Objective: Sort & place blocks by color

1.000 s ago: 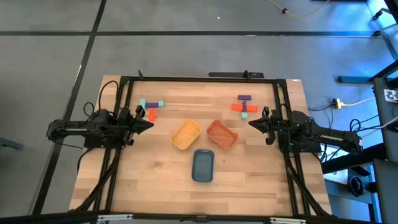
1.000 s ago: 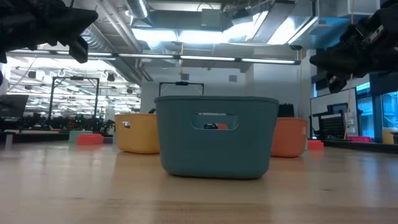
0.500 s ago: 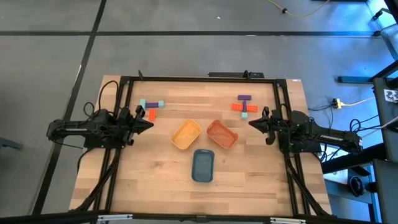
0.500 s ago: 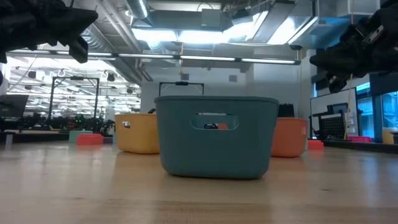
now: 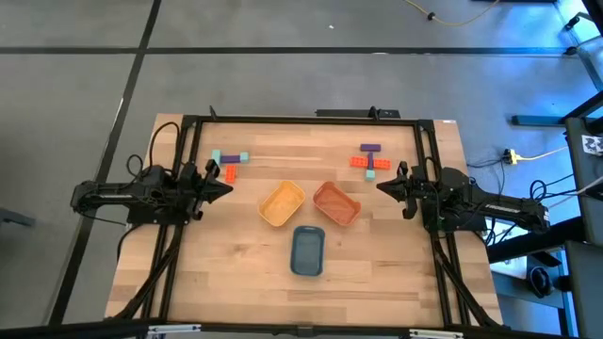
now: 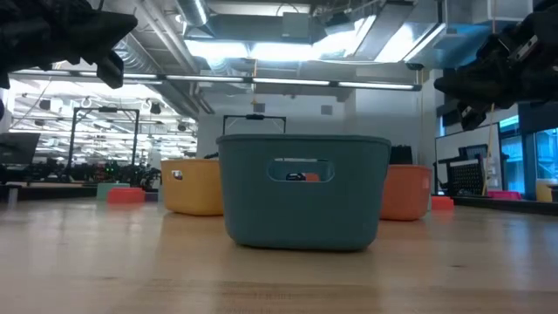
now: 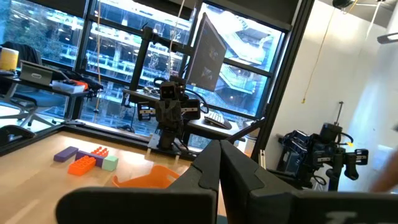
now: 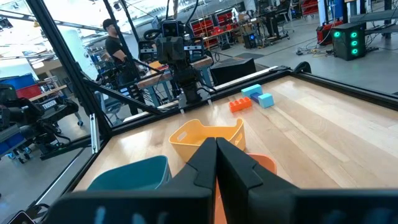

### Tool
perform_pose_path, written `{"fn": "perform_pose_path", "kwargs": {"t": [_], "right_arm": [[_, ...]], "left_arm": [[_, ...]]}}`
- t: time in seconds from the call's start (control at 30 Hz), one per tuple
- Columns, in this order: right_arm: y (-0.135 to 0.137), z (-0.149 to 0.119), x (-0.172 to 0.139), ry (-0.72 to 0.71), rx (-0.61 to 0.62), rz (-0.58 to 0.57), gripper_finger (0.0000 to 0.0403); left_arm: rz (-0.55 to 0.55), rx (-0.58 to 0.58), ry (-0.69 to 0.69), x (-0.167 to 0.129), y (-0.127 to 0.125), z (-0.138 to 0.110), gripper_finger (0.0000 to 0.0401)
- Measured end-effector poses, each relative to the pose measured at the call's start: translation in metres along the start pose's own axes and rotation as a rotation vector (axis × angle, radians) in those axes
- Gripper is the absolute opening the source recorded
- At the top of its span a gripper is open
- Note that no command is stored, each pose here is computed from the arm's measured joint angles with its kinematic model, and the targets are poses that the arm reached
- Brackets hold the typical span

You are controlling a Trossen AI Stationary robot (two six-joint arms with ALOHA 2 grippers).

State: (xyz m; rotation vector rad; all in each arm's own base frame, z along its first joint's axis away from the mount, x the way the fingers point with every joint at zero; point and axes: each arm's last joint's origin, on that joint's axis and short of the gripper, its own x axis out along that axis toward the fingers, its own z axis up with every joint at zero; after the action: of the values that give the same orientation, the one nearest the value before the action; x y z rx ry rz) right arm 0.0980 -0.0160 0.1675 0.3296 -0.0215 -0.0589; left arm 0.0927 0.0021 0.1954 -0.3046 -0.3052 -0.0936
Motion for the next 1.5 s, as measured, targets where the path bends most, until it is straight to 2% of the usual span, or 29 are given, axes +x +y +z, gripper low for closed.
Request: {"fn": "perform_pose_path", "kwargs": {"t": [1.2,1.3,1.37,1.5], "right_arm": [[0.0,0.0,0.0,-0.001,0.0,0.0,0.0014],[0.0,0.001,0.0,-0.02,-0.044,-0.02,0.0014],[0.0,0.004,0.0,-0.049,-0.014,-0.019,0.0014],[0.004,0.017,-0.002,-0.194,0.161,0.021,0.0014]], "left_arm": [[0.0,0.0,0.001,0.0,0.0,0.0,0.0],[0.0,0.0,0.001,0.0,0.0,0.0,0.0],[0.0,0.0,0.001,0.0,0.0,0.0,0.0],[0.0,0.0,0.001,0.0,0.0,0.0,0.0]]}}
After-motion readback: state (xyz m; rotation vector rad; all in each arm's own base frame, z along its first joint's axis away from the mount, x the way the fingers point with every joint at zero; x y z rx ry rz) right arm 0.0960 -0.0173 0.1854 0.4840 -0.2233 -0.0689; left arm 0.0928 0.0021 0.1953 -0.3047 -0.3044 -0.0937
